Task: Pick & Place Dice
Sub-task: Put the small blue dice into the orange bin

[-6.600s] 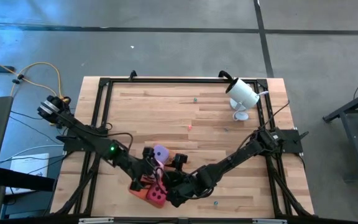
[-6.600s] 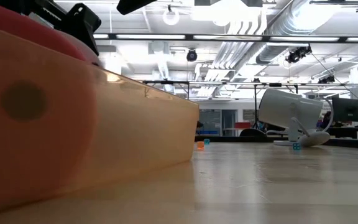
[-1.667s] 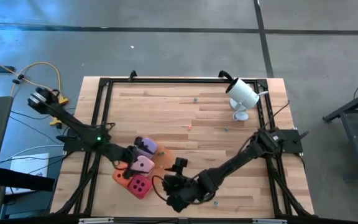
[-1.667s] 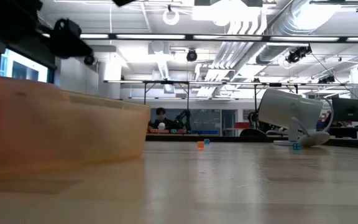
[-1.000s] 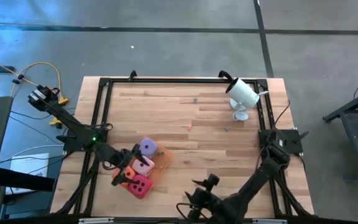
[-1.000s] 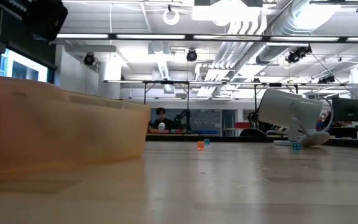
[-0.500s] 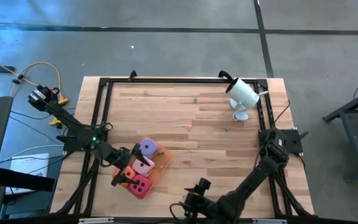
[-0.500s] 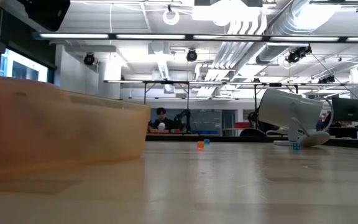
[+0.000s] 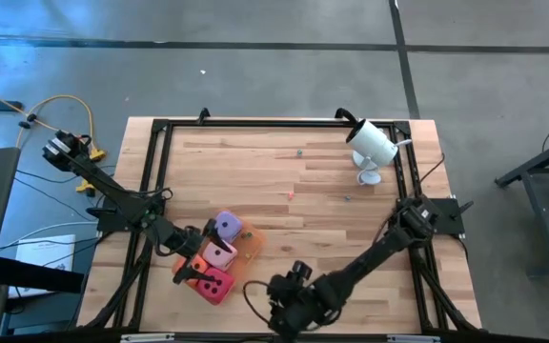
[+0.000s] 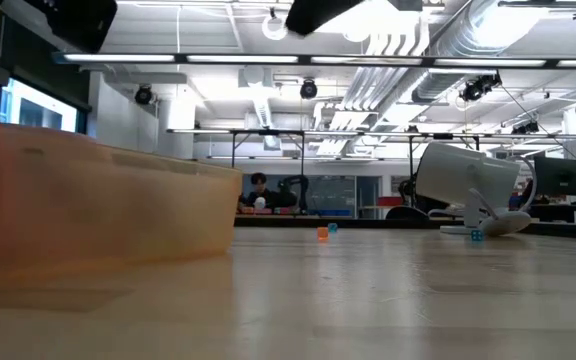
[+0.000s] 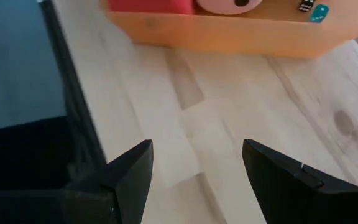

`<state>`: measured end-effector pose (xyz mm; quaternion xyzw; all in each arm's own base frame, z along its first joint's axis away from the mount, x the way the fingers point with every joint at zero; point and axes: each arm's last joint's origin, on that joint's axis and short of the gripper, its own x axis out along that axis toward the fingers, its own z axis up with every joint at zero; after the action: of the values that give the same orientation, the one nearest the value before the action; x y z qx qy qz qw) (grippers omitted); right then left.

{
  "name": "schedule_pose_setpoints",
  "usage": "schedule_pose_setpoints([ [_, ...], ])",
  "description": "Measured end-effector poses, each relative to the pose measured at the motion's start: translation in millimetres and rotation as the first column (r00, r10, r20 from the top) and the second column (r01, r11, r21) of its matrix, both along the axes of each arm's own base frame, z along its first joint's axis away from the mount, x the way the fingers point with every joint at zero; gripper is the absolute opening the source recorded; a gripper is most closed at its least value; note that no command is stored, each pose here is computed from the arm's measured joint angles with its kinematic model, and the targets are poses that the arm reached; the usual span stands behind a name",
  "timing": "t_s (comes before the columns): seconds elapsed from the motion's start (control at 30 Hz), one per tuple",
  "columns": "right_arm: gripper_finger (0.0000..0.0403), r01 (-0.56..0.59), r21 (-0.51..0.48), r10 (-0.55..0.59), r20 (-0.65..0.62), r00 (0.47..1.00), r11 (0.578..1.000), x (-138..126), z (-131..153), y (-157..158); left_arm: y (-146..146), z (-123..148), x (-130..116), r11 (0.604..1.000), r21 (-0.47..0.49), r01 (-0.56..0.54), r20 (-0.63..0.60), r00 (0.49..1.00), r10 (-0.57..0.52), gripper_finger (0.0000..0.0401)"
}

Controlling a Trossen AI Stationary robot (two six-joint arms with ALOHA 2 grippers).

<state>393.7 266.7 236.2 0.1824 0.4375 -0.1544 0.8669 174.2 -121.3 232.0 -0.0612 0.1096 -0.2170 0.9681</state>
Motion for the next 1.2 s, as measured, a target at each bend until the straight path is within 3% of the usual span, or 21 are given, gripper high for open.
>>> schedule_pose_setpoints([
  [0.13,0.0239,0.057,0.069,-0.052,-0.072,0.996,0.996,7,0,-18,0,0,0,0.997,0.079,0.010,0.037,0.999,-0.013,0.0397],
  [0.27,0.0239,0.256,0.162,-0.218,-0.218,0.951,0.953,-10,4,-21,0,-1,0,0.990,0.138,0.021,0.060,0.998,-0.030,0.0397],
  [0.37,0.0239,0.321,0.172,-0.263,-0.292,0.920,0.931,-27,2,-7,1,-1,0,0.983,0.181,0.025,0.079,0.996,-0.040,0.0397],
  [0.63,0.0239,0.390,0.279,-0.345,-0.195,0.918,0.878,-64,0,52,1,-1,1,0.978,0.207,0.026,0.084,0.996,-0.044,0.0397],
  [0.73,0.0239,0.337,0.338,-0.337,-0.060,0.939,0.879,-64,0,70,1,-1,1,0.968,0.251,0.032,0.098,0.993,-0.058,0.0397],
  [0.83,0.0239,0.317,0.324,-0.338,0.007,0.941,0.891,-67,-1,76,2,-1,2,0.959,0.283,0.030,0.114,0.991,-0.065,0.0397],
  [1.03,0.0239,0.339,0.262,-0.344,-0.030,0.939,0.903,-79,-4,77,7,0,5,0.961,0.267,0.067,0.116,0.988,-0.101,0.0397],
  [1.13,0.0239,0.434,0.249,-0.423,-0.100,0.901,0.866,-91,-7,76,10,0,7,0.963,0.261,0.070,0.114,0.988,-0.102,0.0397],
  [1.2,0.0239,0.513,0.256,-0.490,-0.152,0.858,0.819,-100,-9,78,12,0,8,0.967,0.250,0.056,0.109,0.990,-0.086,0.0397],
])
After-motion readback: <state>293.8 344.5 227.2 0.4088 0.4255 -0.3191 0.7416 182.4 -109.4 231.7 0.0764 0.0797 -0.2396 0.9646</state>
